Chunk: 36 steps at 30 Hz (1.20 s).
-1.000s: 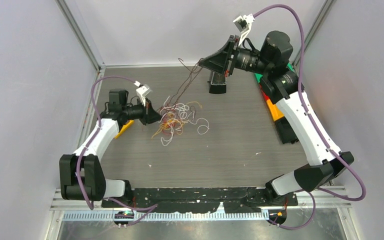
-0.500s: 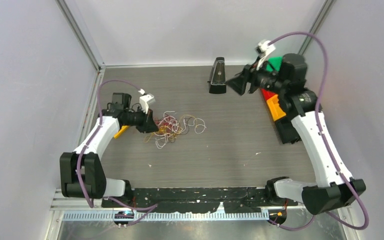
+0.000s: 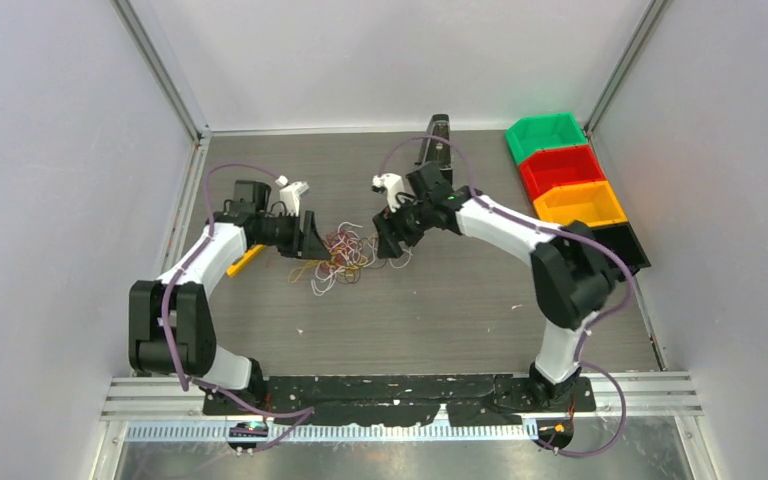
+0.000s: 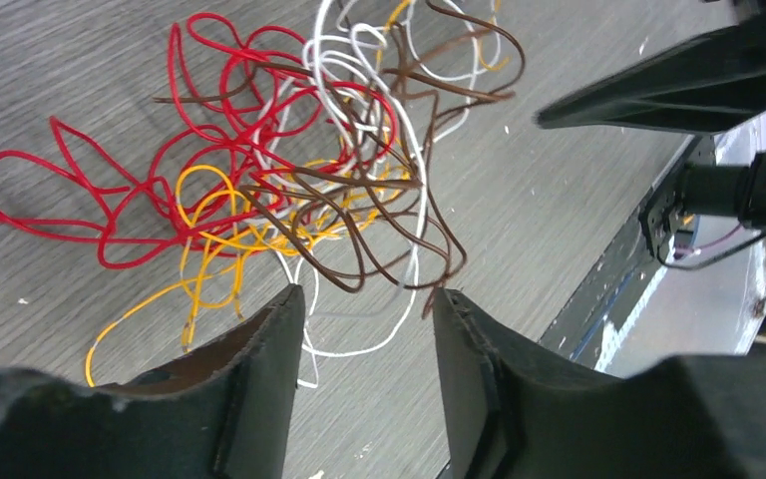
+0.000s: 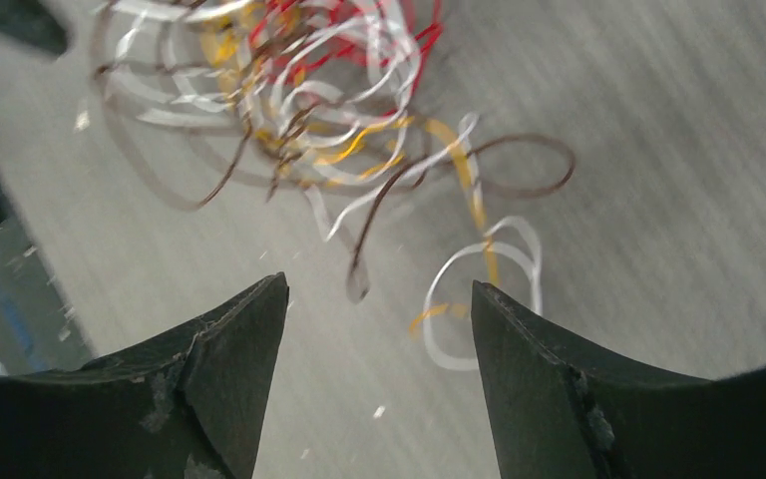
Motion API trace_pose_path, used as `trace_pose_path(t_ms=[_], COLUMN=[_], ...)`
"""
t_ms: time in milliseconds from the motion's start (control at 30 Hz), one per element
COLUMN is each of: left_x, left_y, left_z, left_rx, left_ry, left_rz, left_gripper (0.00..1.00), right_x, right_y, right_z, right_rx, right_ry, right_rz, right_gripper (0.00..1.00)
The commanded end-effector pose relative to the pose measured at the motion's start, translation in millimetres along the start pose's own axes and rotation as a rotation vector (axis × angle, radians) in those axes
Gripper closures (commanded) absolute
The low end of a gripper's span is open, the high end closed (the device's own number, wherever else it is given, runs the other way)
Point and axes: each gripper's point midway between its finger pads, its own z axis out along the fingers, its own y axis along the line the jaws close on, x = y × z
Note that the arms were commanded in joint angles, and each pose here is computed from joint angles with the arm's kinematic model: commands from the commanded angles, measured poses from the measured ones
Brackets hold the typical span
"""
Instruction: Untangle the cables
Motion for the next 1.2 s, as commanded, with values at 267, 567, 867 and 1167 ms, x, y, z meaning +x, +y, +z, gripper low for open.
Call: trace_pose_path(t_ms=[267,567,867,1167], left_x=[-11,-6,-67,-152], left_y=[50,94,59,-14], left_z=[48,7,-82,-169], left_rx=[-0.285,-0.691,-0.606,-0.540], left_ry=[0.031,0.144,-0.120,-0.421], left_rz=[-0.046,0.061,0.240,0.374], left_gripper=[0.34,0.65,1.00,1.00], right_x=[-27,50,100,139], right_y=[-65,-118,-160,-178], right_z=[75,-2,-132,-178], right_rx=[0.313,0.590,0.729,0.788], right_ry=[-0.017,0.254,0.296,0.345], right_rz=[-0.071,-0.176,-0.051,-0.007], right_gripper=[0.31,0.87,0.95,0.95])
